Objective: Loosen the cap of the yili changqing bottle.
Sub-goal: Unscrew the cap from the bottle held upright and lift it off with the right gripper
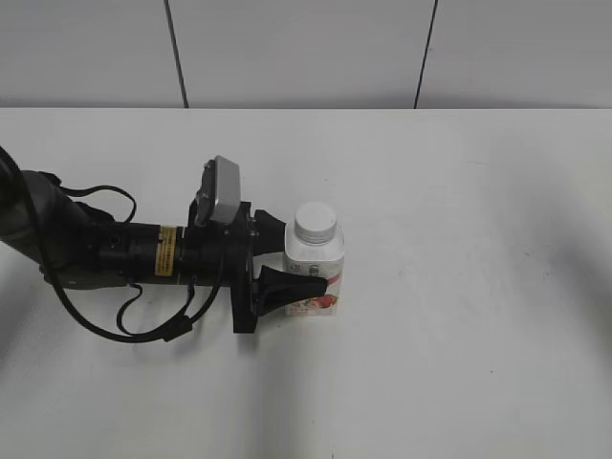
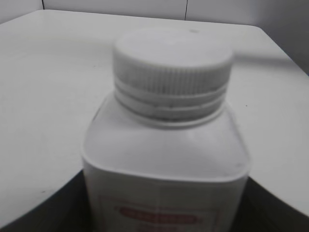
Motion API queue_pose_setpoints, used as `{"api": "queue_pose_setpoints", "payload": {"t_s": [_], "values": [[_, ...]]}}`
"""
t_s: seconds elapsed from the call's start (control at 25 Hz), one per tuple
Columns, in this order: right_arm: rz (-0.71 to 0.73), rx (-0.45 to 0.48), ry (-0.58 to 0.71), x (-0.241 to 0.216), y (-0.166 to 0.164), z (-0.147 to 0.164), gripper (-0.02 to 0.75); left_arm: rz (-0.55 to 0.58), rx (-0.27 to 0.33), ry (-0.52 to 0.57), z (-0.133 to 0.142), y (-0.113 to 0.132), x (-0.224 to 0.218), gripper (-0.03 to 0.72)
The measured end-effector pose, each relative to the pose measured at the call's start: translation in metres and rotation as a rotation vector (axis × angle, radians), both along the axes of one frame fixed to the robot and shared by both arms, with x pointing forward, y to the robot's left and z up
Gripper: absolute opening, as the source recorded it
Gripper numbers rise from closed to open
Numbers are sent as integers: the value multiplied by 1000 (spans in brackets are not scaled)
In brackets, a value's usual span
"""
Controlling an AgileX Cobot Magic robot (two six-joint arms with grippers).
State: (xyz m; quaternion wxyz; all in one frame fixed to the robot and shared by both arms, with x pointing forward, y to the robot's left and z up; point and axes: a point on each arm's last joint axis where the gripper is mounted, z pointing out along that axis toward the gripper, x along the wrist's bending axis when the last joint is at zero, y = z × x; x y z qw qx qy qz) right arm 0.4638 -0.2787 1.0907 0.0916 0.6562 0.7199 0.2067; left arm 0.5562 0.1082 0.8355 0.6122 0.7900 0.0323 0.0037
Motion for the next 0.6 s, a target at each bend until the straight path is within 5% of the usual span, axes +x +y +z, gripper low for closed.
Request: {"api": "queue_pose_setpoints", "payload": {"t_s": [0.6], "values": [[-31, 29, 218, 85, 4, -23, 527, 0, -1, 0, 0, 0, 0, 447]]}}
